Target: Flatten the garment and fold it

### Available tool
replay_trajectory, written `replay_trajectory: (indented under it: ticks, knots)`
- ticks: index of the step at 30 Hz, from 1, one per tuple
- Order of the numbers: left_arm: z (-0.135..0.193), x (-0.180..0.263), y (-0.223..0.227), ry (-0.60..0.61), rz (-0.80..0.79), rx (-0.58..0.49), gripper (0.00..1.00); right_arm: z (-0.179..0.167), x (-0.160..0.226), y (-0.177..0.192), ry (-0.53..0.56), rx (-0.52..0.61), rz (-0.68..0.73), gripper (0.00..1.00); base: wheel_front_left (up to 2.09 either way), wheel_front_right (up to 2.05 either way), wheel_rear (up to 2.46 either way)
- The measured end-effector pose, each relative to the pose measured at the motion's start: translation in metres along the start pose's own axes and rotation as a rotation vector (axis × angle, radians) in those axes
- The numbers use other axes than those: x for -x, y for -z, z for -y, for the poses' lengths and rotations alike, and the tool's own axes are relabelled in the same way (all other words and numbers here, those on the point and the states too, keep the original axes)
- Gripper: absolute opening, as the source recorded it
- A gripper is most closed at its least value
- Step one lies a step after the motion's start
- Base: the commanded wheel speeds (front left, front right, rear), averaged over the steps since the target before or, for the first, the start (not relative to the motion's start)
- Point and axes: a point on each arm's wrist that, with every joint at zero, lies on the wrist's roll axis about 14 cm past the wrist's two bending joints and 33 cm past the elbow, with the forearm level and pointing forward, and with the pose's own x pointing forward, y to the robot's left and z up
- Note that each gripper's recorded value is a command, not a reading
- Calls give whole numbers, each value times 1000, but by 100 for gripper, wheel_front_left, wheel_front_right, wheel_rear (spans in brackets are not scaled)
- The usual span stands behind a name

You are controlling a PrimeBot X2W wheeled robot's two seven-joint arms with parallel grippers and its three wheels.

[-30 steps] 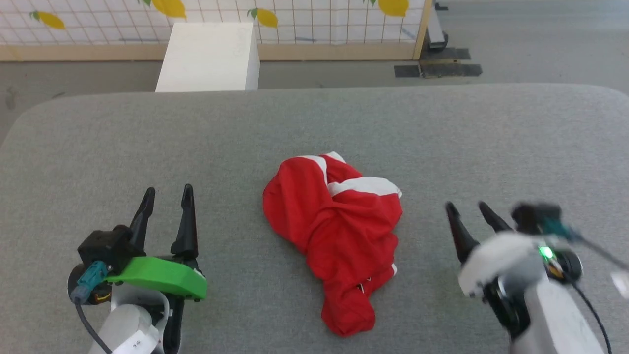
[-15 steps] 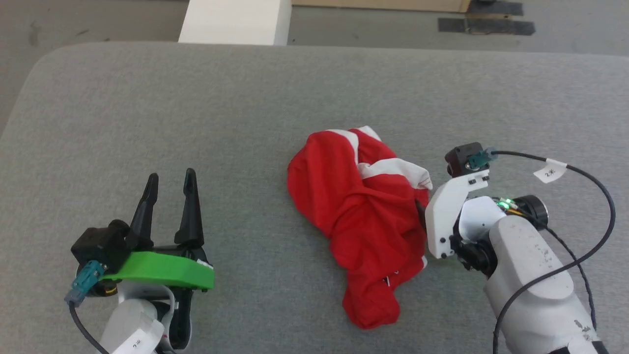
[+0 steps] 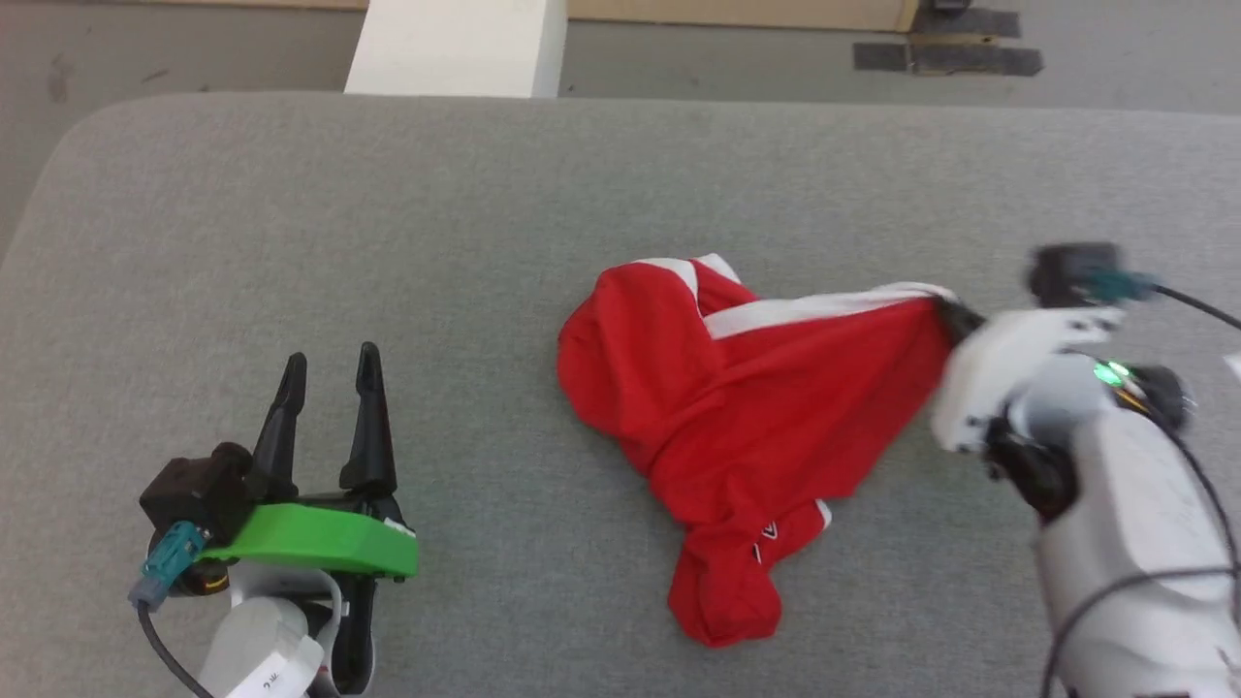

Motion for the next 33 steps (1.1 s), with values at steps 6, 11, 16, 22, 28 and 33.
replay_trajectory:
  ticks: [6,11,16,22,28,33]
  knots:
    - [14,1,9,32,-24,26,100,82,50,43,228,-120,-75,0,0,0,0]
    - [25,0,21,67,-60,29,100,102,72,55,271,-236,-49,100,0,0,0]
    - [42,-7,30,123,-124,34,100,121,92,15,316,-279,200,100,0,0,0]
    - [93,-45,40,305,-358,-56,100,147,127,21,405,-313,304,100,0,0,0]
    - [118,-54,77,406,-692,-210,100,153,140,33,425,-341,307,100,0,0,0]
    - [126,-44,113,446,-878,-203,100,160,143,47,452,-363,293,100,0,0,0]
